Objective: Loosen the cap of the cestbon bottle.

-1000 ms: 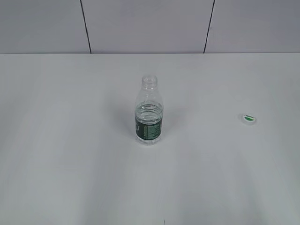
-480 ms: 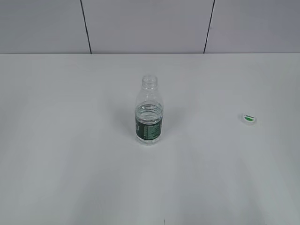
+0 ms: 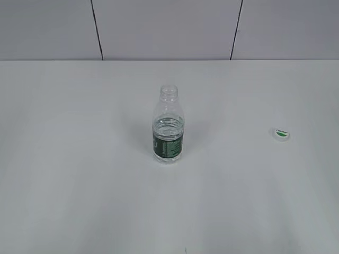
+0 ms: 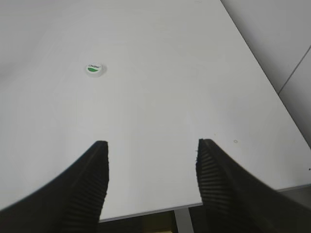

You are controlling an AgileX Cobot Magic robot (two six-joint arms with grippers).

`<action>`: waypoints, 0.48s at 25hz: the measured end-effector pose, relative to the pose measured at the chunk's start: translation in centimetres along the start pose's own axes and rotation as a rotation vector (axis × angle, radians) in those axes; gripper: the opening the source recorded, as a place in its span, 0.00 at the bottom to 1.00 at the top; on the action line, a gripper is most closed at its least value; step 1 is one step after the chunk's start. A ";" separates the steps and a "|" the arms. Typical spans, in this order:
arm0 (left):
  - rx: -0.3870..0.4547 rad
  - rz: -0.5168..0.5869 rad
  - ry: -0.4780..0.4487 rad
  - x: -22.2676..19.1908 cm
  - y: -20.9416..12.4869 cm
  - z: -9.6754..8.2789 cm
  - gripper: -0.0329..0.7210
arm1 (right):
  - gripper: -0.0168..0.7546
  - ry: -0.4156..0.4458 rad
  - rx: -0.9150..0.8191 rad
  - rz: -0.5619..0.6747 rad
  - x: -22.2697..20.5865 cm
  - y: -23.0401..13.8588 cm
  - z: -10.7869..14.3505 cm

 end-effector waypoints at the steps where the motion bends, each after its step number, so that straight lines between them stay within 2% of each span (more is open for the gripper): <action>1: 0.000 0.000 -0.001 0.0 0.0 0.0 0.53 | 0.59 0.000 0.000 0.000 0.0 0.0 0.0; 12: 0.001 -0.001 -0.003 0.0 0.0 0.0 0.53 | 0.59 0.000 0.000 0.000 0.0 0.0 0.0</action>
Point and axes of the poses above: a point on each arm's last joint axis where the gripper is mounted, x pointing back along that axis away from the gripper, z along the wrist's bending axis when the last joint is at zero, y = z × x, the point moved 6 cm from there along -x, pointing out along that axis toward the gripper, and after that the axes turned 5 degrees about x, right-handed, at the moved point
